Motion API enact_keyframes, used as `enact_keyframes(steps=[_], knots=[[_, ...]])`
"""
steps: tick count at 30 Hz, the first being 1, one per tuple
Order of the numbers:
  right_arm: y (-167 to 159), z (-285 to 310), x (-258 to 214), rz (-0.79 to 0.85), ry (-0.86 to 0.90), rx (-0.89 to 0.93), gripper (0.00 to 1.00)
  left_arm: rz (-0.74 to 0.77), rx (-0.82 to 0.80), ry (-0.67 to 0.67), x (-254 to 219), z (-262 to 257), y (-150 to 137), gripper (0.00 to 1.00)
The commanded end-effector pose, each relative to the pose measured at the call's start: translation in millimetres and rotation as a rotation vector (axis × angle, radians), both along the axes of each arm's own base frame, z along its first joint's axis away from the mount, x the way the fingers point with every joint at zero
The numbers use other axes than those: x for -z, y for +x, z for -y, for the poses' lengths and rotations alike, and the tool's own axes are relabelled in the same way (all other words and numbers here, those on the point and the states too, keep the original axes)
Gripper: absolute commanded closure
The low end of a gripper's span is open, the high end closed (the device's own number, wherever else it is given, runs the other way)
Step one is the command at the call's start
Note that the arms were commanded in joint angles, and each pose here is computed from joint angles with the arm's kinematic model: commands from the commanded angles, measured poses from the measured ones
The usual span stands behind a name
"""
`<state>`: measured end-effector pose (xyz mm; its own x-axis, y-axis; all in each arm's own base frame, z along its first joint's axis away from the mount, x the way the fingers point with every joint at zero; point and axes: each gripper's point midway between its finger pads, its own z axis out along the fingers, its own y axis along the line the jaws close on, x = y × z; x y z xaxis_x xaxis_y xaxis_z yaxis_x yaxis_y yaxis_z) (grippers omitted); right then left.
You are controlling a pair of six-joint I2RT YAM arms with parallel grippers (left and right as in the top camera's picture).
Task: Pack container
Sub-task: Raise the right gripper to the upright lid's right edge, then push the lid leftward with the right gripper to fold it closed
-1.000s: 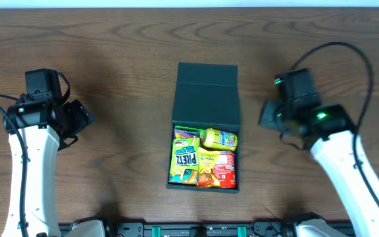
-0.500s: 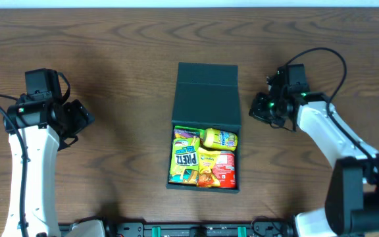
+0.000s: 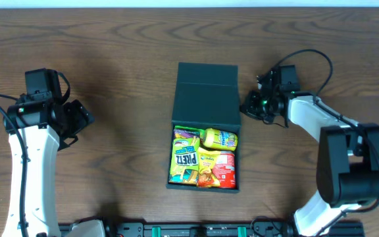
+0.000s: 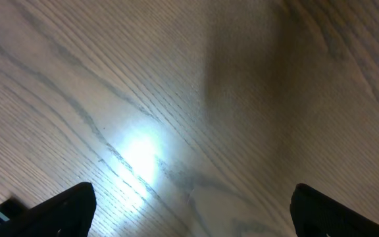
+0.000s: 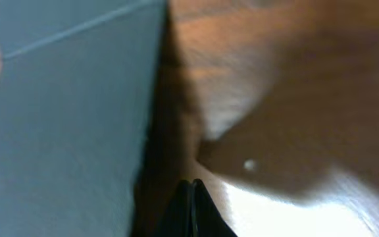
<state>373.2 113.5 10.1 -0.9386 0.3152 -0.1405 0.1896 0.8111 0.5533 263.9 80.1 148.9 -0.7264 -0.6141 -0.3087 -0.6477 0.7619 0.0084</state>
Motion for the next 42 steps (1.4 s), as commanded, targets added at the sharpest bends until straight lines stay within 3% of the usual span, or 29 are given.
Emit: enact_keyframes(steps=[1, 15, 23, 31, 42], knots=[[-2.1, -13.9, -1.1, -0.002, 0.088, -0.042, 0.99, -0.011, 0.003, -0.007, 2.0, -0.4, -0.1, 0.05], [5.0, -50.6, -18.3, 0.074, 0.355, -0.152, 0.99, -0.011, 0.003, -0.007, 2.0, -0.4, -0.1, 0.05], [4.2, -77.9, -72.4, 0.240, 0.613, -0.348, 0.99, -0.011, 0.003, -0.007, 2.0, -0.4, -0.1, 0.05], [-17.0, -89.5, -132.3, 0.447, 0.852, -0.637, 0.99, -0.011, 0.003, -0.007, 2.0, -0.4, -0.1, 0.05], [-35.6, -101.9, -181.3, 0.550, 0.878, -0.770, 0.99, -0.011, 0.003, -0.007, 2.0, -0.4, -0.1, 0.05]])
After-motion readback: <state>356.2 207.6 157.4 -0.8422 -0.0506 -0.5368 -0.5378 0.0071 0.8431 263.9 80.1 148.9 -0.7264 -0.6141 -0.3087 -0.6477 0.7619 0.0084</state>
